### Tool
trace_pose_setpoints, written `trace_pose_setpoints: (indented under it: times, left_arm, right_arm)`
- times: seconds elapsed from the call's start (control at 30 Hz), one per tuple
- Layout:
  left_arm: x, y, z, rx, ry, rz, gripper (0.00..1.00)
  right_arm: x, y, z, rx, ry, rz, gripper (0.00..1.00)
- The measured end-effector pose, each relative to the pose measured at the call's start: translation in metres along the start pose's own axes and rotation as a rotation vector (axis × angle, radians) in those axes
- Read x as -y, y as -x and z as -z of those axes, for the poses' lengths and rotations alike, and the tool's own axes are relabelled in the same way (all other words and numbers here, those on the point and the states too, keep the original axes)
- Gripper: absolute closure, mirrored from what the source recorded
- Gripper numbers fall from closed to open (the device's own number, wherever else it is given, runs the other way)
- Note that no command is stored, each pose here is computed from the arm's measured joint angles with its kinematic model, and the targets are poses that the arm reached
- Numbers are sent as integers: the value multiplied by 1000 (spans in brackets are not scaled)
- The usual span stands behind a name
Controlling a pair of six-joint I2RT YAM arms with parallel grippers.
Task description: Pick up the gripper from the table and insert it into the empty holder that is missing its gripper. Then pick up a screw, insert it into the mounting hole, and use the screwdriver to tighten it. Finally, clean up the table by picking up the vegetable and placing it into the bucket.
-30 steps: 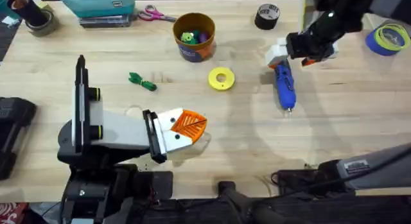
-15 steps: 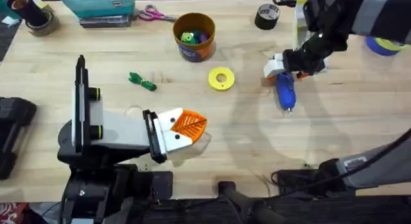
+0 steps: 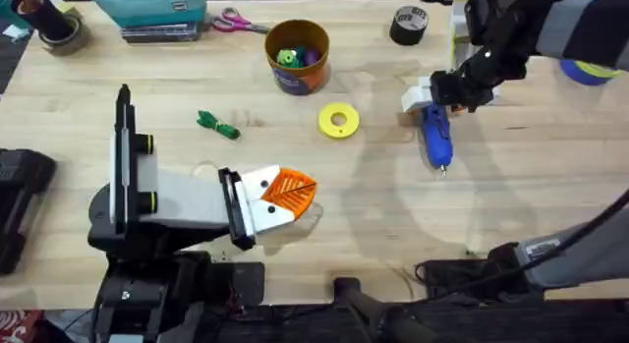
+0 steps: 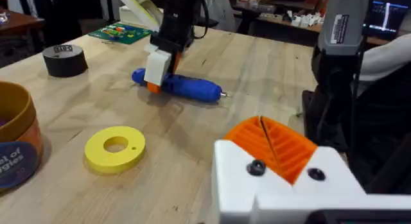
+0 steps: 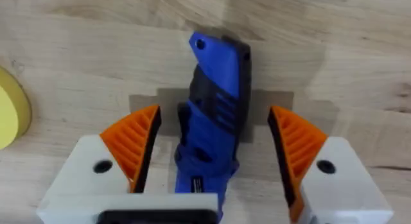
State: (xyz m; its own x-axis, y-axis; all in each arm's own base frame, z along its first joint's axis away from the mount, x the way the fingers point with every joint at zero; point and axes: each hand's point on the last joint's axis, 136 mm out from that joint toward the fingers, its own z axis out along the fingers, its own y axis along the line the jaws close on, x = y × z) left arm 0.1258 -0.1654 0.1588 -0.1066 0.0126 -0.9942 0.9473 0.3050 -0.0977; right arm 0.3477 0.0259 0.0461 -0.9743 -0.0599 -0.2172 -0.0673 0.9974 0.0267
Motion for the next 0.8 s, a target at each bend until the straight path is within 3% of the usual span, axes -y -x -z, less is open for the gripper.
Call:
trace_pose_setpoints:
  times: [0.47,0.53,0.7,0.73,0.8]
  left_arm:
    - [0,0,0,0,0,0,988]
    - [0,0,0,0,0,0,988]
    - [0,0,0,0,0,0,988]
    - [0,0,0,0,0,0,988]
    - [0,0,0,0,0,0,988]
  right_arm:
    - [1,-2,-11,-20,-5,1,34]
    - [3,-1,-11,-20,-16,8,158]
    - [5,0,-11,-17,-20,4,891]
    - [4,-2,-11,-21,-18,3,961]
    - [4,-2,-12,-22,-17,3,976]
